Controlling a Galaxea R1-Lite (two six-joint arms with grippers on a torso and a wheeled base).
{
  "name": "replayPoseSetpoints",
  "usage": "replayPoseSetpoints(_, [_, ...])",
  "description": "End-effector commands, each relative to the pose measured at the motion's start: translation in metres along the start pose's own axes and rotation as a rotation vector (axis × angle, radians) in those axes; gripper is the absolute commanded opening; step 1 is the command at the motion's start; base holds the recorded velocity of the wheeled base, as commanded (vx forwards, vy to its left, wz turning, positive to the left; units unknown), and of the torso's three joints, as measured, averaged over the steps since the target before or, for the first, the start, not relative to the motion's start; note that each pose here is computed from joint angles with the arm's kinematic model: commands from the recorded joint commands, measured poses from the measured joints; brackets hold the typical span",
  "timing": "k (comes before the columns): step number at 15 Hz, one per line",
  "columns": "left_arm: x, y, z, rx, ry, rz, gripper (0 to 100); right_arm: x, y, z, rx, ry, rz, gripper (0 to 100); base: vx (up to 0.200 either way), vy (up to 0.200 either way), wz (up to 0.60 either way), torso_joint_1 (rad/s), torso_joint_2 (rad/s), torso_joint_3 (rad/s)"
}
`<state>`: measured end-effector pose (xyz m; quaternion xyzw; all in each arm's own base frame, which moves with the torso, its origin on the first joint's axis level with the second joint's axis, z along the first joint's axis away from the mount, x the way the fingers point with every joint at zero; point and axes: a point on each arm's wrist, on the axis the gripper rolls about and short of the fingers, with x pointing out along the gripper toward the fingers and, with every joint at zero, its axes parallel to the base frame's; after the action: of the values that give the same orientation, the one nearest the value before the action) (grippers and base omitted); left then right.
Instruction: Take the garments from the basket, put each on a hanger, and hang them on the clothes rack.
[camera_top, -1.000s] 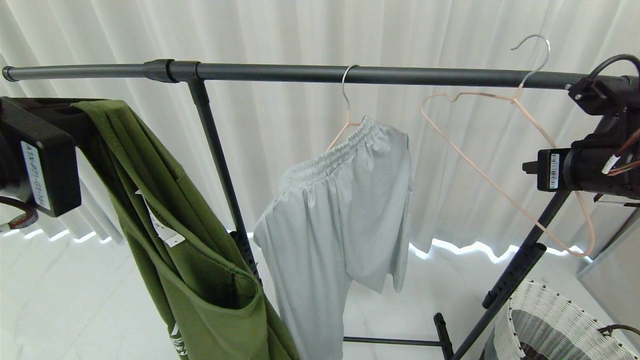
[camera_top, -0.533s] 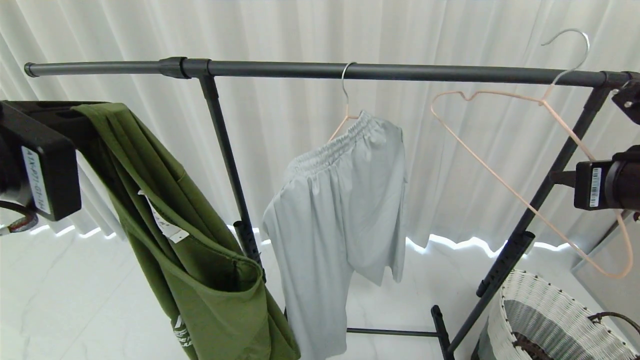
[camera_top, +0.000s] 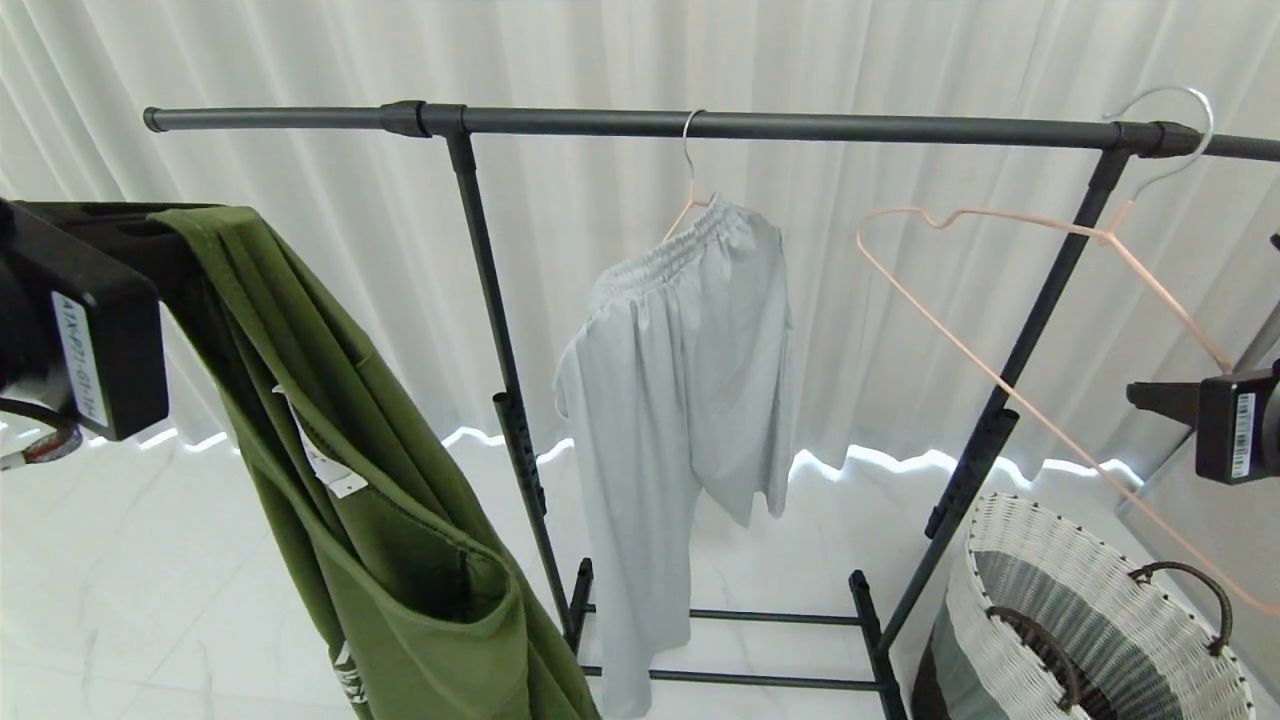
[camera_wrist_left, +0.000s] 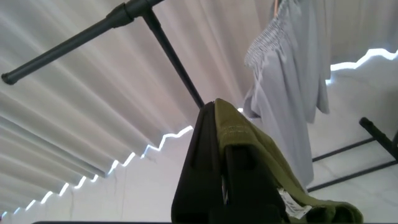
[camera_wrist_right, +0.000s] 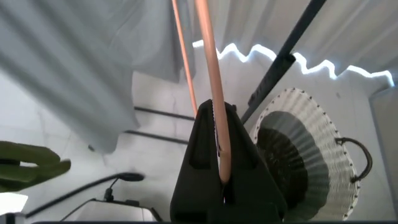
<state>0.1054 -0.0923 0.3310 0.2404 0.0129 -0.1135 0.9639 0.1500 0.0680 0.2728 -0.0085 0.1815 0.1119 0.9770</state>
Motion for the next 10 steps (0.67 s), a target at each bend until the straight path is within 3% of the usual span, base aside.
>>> replayPoseSetpoints(1, [0.0,-0.001,-0.001,0.002,0.002,-0.002,0,-0.01,0.008,-0.004,-0.022,-0.013,0.067,0,0.0,0.0,0.0,0.0,0.0,0.0])
replayPoseSetpoints(5, [0.006,-0.007,-0.004,0.024,0.03,-0.009,0,-0.034,0.032,-0.015,-0.093,-0.021,0.27,0,0.0,0.0,0.0,0.0,0.0,0.0])
replayPoseSetpoints(10, [0.037,-0.024,0.003,0.019,0.12,0.084,0,-0.049,0.05,-0.023,-0.167,0.003,0.436,0,0.0,0.0,0.0,0.0,0.0,0.0])
